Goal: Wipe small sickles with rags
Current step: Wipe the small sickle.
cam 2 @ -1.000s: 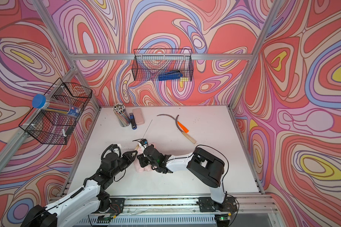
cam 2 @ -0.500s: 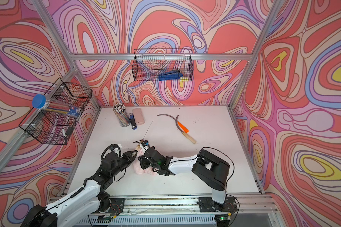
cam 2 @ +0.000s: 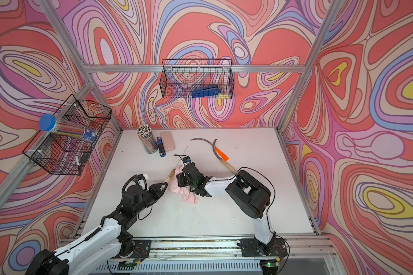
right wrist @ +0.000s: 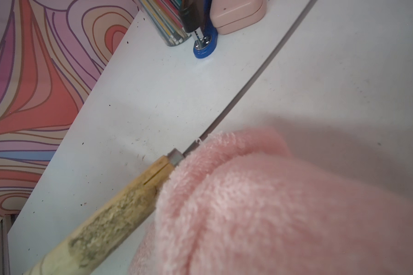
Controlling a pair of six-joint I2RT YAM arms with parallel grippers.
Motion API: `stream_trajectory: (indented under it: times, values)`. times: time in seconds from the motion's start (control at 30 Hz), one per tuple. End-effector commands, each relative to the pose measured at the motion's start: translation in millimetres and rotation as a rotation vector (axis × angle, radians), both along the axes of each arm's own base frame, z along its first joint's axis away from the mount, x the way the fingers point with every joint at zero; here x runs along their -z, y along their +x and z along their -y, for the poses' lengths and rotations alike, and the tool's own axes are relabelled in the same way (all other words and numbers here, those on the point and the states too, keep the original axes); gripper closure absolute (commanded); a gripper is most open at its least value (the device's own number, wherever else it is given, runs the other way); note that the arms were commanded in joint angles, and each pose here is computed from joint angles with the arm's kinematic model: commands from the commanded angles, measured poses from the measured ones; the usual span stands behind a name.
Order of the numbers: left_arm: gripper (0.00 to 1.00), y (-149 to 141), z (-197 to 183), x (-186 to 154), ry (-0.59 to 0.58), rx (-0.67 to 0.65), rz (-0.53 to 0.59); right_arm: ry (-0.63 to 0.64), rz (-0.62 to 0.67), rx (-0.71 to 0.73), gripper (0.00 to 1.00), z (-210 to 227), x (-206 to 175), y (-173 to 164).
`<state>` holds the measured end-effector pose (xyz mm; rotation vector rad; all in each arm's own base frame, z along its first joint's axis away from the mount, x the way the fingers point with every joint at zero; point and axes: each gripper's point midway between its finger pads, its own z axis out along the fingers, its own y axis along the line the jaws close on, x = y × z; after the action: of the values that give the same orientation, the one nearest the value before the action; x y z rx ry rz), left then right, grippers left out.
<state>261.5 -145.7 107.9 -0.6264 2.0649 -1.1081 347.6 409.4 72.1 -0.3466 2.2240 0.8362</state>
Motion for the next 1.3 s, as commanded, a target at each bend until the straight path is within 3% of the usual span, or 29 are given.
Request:
stream_trajectory:
  times: [0.0,0.33,0.97,1.27]
  values:
    - [1.0,6.4,9.5,-22.3,-0.044,0.033,0.061,0.013,0.026,-0.035,1.0,-14.5,-9.9,6.1]
    - [1.0,7.3,11.4,-24.5,-0.039,0.043,0.062,0.081,0.039,-0.115,1.0,-41.2,-32.1,8.1]
    - [1.0,11.6,19.2,-22.2,-0.049,0.073,0.051,0.069,0.129,-0.292,1.0,-83.0,-57.2,-43.2]
    - [1.0,10.9,18.3,-22.3,-0.047,0.07,0.051,0.051,0.139,-0.256,1.0,-71.9,-58.7,-46.0]
